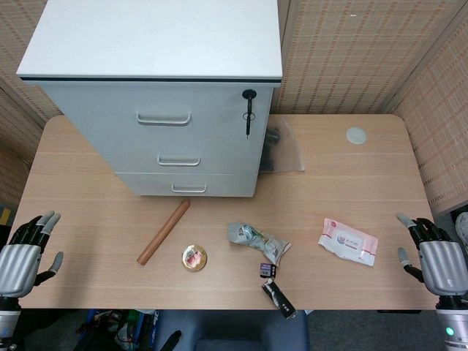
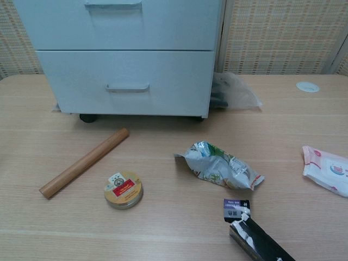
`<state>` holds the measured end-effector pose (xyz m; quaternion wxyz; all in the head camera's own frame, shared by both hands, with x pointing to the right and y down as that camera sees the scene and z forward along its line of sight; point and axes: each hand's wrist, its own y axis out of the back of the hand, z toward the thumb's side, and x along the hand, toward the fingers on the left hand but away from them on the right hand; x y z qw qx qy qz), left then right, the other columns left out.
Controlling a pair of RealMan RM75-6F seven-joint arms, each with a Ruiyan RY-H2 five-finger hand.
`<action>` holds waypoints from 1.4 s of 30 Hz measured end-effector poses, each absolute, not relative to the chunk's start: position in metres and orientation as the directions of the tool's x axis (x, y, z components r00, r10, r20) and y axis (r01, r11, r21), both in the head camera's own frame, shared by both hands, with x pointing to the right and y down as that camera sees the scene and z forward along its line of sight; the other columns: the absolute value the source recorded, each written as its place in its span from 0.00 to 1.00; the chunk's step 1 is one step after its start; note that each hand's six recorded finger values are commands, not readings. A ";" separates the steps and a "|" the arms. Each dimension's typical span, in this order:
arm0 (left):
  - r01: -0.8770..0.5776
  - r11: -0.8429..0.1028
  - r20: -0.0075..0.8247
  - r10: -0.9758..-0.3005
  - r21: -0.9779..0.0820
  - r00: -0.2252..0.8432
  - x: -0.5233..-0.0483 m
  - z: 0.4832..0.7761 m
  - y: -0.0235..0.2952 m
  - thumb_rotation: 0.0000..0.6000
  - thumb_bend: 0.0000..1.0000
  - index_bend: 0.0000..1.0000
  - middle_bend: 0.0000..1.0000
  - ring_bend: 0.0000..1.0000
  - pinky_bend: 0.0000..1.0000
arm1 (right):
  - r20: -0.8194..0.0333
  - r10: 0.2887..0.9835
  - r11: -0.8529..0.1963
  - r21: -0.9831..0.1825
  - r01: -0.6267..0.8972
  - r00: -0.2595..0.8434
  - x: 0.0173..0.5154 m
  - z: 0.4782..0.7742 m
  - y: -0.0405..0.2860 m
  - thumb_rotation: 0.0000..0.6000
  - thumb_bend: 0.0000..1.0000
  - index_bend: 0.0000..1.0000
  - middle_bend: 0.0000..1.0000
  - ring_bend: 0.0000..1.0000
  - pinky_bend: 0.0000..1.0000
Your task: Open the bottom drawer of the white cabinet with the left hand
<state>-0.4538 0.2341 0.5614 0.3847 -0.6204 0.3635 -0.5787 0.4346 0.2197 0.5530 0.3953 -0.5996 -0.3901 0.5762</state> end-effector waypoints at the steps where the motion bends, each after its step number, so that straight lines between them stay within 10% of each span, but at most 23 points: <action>1: -0.006 -0.440 0.439 -0.896 -0.898 0.067 -0.454 0.561 0.234 1.00 0.40 0.07 0.09 0.10 0.15 | -0.382 0.924 -0.383 -0.924 0.012 0.032 0.434 0.553 0.220 1.00 0.36 0.17 0.28 0.19 0.31; 16: -0.019 -0.410 0.405 -0.906 -0.912 0.118 -0.448 0.558 0.229 1.00 0.40 0.07 0.13 0.15 0.18 | -0.364 0.931 -0.365 -0.931 0.010 0.040 0.433 0.547 0.219 1.00 0.36 0.17 0.28 0.19 0.31; 30: -0.077 -0.413 0.368 -0.870 -0.907 0.327 -0.407 0.567 0.185 1.00 0.41 0.17 0.65 0.68 0.84 | -0.345 0.937 -0.345 -0.938 -0.014 0.050 0.432 0.540 0.213 1.00 0.36 0.17 0.28 0.20 0.31; 42: -0.040 -0.507 0.401 -0.726 -0.861 0.559 -0.340 0.593 0.150 1.00 0.67 0.18 0.87 0.87 0.99 | -0.328 0.943 -0.327 -0.944 -0.036 0.059 0.429 0.532 0.204 1.00 0.37 0.17 0.28 0.20 0.31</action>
